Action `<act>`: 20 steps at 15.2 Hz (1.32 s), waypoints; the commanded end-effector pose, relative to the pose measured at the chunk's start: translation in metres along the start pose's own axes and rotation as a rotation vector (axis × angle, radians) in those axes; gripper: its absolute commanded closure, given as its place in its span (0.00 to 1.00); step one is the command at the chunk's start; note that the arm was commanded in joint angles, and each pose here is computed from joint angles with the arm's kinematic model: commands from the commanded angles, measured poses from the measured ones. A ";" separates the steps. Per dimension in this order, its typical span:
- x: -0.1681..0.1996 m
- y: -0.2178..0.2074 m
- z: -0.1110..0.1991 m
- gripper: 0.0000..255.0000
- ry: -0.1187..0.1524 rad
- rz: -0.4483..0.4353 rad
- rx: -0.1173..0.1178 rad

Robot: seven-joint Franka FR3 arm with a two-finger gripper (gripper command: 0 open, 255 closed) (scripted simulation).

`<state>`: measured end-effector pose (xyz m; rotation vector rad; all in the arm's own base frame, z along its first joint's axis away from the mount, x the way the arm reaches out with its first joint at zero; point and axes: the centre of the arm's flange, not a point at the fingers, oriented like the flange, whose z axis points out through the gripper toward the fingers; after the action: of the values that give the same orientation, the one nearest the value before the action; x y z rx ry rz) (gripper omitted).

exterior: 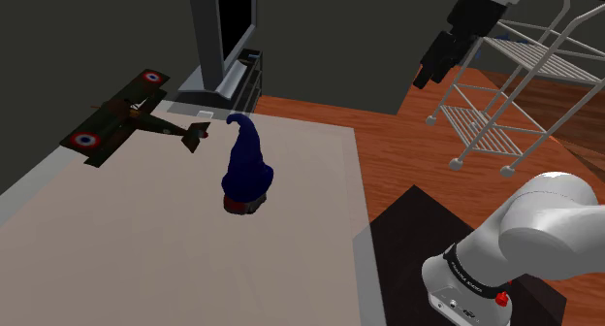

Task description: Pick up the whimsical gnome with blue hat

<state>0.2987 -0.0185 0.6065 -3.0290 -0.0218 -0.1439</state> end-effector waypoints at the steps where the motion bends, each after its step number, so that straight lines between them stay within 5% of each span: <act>1: 0.000 0.000 0.000 0.00 0.000 0.000 0.000; 20: 0.168 -0.200 0.076 0.00 -0.092 -0.361 -0.120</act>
<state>0.4613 0.1741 0.5729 -3.1152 -0.5567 -0.0412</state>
